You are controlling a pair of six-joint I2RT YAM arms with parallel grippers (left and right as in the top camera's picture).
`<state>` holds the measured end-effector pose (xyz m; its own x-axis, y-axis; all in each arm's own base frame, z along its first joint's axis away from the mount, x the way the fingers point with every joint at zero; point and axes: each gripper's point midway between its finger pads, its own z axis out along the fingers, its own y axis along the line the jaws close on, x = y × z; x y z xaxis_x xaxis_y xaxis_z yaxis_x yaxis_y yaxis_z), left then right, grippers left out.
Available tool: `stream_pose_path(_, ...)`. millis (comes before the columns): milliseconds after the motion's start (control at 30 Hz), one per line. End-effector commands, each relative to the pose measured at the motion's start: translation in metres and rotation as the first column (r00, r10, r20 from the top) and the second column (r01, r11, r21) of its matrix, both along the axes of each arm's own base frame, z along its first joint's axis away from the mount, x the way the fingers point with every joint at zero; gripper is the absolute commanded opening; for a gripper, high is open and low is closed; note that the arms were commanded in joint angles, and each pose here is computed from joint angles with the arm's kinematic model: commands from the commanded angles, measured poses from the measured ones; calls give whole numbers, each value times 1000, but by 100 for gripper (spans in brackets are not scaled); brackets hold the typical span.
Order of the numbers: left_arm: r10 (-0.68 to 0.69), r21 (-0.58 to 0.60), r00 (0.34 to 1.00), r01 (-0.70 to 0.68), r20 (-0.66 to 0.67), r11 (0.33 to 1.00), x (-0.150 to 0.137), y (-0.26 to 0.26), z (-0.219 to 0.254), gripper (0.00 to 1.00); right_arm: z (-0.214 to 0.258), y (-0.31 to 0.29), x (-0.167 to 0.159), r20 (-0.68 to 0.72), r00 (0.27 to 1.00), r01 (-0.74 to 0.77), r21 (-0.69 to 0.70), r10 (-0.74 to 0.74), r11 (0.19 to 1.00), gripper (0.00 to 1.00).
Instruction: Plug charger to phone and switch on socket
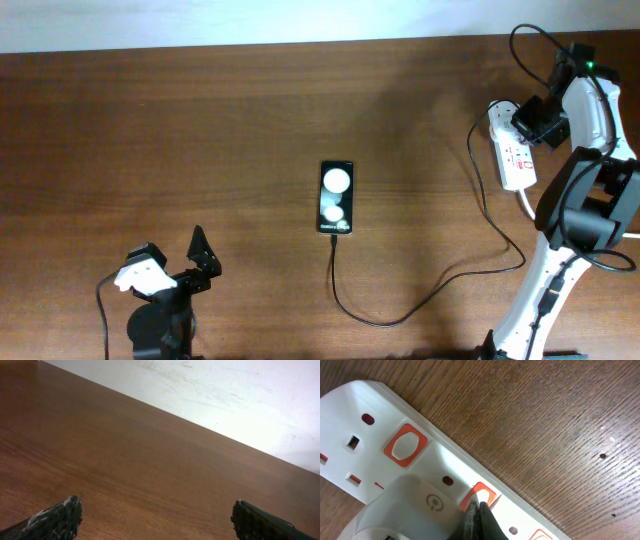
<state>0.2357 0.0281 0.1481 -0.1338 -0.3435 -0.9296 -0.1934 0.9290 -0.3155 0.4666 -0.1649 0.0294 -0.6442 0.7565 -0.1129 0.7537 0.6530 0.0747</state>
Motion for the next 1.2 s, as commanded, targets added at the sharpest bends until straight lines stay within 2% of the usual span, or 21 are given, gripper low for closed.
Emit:
stream_pose_path(0,-3,-7,1000,3,2,1000,0,0,-1,99,-34,85,15,44,992,-127,262,119,957,4)
stream_pose_path(200,-3,-7,1000,3,2,1000,0,0,-1,99,-50,95,2,10,985,-171,273,175,947,4)
stream_pose_path(333,-3,-7,1000,3,2,1000,0,0,-1,99,-34,59,-23,-94,986,-123,144,137,982,4)
stream_pose_path(433,-3,-7,1000,3,2,1000,0,0,-1,99,32,18,-44,-73,995,-64,20,65,998,4)
stream_pose_path(567,-3,-7,1000,3,2,1000,0,-1,-1,99,147,9,-84,62,998,-14,-61,18,998,4)
stream_pose_path(667,-3,-7,1000,3,2,1000,0,0,-1,99,234,41,-139,175,983,-32,-103,50,994,4)
stream_pose_path(733,-3,-7,1000,3,2,1000,0,0,-1,99,274,66,-177,228,964,-104,-149,137,983,4)
stream_pose_path(767,-3,-7,1000,3,2,1000,0,0,-1,99,305,89,-217,292,937,-141,-187,192,972,4)
stream_pose_path(833,-3,-7,1000,3,2,1000,0,0,-1,99,327,107,-260,356,908,-149,-216,220,965,4)
stream_pose_path(867,-3,-7,1000,3,2,1000,0,0,-1,99,343,115,-281,428,872,-139,-249,237,959,22)
stream_pose_path(900,-3,-7,1000,3,2,1000,0,0,-1,99,359,122,-306,501,829,-114,-284,249,952,99)
stream_pose_path(967,-3,-7,1000,3,2,1000,0,0,-1,99,376,131,-342,593,759,-75,-327,267,942,99)
stream_pose_path(1067,-3,-7,1000,3,2,1000,0,0,-1,99,392,147,-405,724,620,0,-386,303,923,99)
stream_pose_path(1100,-3,-7,1000,3,2,1000,0,0,-1,99,395,154,-432,768,555,35,-405,319,914,99)
stream_pose_path(1167,-3,-7,1000,3,2,1000,0,0,-1,99,395,160,-455,801,496,66,-419,335,906,99)
